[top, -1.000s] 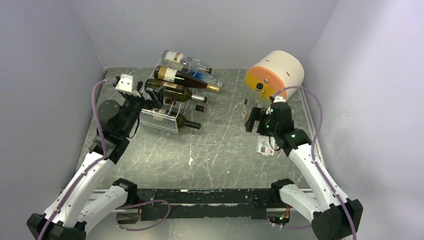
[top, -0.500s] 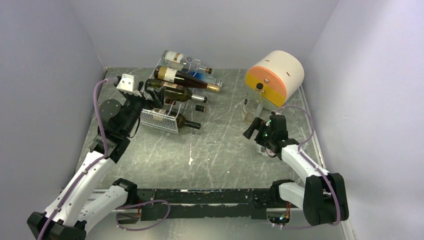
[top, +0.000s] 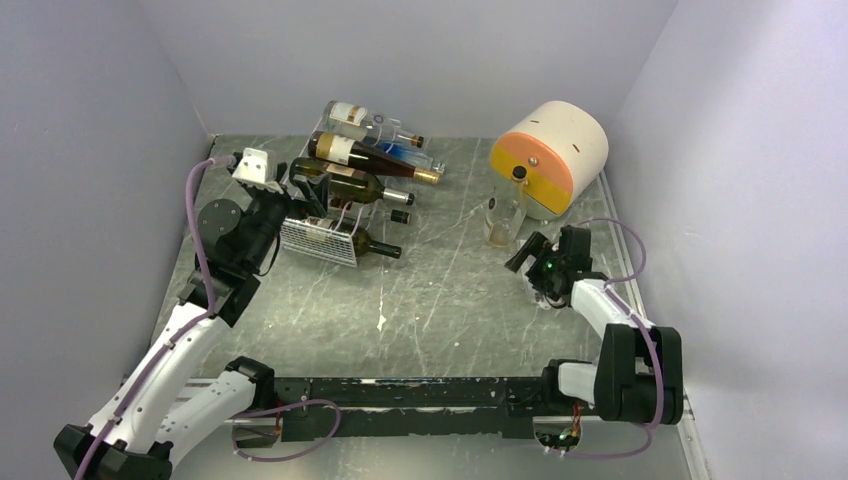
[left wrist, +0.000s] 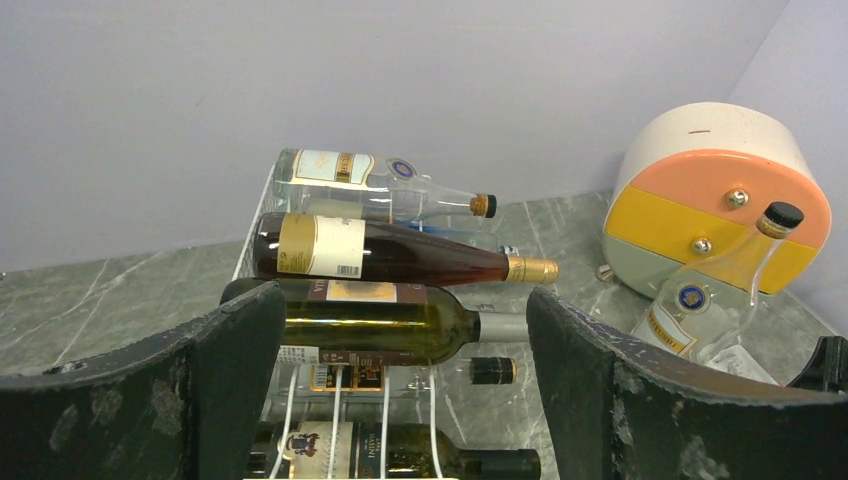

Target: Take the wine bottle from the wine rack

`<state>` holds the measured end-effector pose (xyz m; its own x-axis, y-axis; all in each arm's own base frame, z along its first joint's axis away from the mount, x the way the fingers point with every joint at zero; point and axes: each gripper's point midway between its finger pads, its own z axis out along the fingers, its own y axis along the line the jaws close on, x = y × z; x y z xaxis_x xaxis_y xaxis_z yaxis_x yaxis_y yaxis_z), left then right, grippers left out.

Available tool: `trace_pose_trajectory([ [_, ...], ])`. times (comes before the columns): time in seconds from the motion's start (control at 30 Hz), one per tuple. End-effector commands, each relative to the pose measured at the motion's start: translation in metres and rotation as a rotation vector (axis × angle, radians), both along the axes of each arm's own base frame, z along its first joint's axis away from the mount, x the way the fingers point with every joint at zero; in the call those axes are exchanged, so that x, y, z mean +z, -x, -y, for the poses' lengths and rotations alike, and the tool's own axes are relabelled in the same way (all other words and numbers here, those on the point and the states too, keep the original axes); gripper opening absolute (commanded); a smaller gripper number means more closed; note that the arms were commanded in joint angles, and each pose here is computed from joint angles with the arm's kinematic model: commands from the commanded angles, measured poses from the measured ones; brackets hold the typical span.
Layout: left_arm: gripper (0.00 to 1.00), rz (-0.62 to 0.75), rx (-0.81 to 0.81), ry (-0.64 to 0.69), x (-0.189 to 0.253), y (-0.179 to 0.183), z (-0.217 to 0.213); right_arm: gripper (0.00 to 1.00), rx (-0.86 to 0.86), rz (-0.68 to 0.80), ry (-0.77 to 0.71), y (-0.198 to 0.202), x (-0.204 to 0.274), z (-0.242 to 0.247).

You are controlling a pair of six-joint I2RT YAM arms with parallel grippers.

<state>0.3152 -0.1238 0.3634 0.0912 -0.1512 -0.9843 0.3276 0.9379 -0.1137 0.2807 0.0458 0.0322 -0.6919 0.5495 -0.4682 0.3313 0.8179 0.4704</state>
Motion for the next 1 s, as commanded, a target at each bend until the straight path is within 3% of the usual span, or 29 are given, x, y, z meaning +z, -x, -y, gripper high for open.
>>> trace_pose_trajectory([
  [0.0, 0.94, 0.047, 0.000, 0.017, 0.017, 0.006, -0.001, 1.00, -0.115, -0.099, 0.069, 0.009, -0.012, 0.033],
  [0.2, 0.94, 0.048, -0.012, 0.018, 0.018, 0.006, 0.002, 1.00, -0.104, 0.025, 0.114, -0.006, 0.031, 0.038],
  [0.47, 0.94, 0.028, -0.007, 0.025, 0.017, 0.005, 0.001, 1.00, 0.089, 0.220, 0.060, -0.011, 0.115, -0.023],
  [0.7, 0.94, -0.004, -0.007, 0.025, 0.016, 0.002, 0.003, 1.00, 0.389, 0.313, -0.082, -0.011, 0.160, -0.137],
  [0.83, 0.94, -0.013, 0.063, 0.038, 0.012, -0.003, -0.008, 1.00, 0.432, 0.370, -0.245, -0.011, 0.174, -0.218],
  [0.97, 0.94, -0.026, 0.091, 0.051, 0.012, -0.003, -0.013, 1.00, 0.367, 0.335, -0.291, -0.031, 0.166, -0.279],
])
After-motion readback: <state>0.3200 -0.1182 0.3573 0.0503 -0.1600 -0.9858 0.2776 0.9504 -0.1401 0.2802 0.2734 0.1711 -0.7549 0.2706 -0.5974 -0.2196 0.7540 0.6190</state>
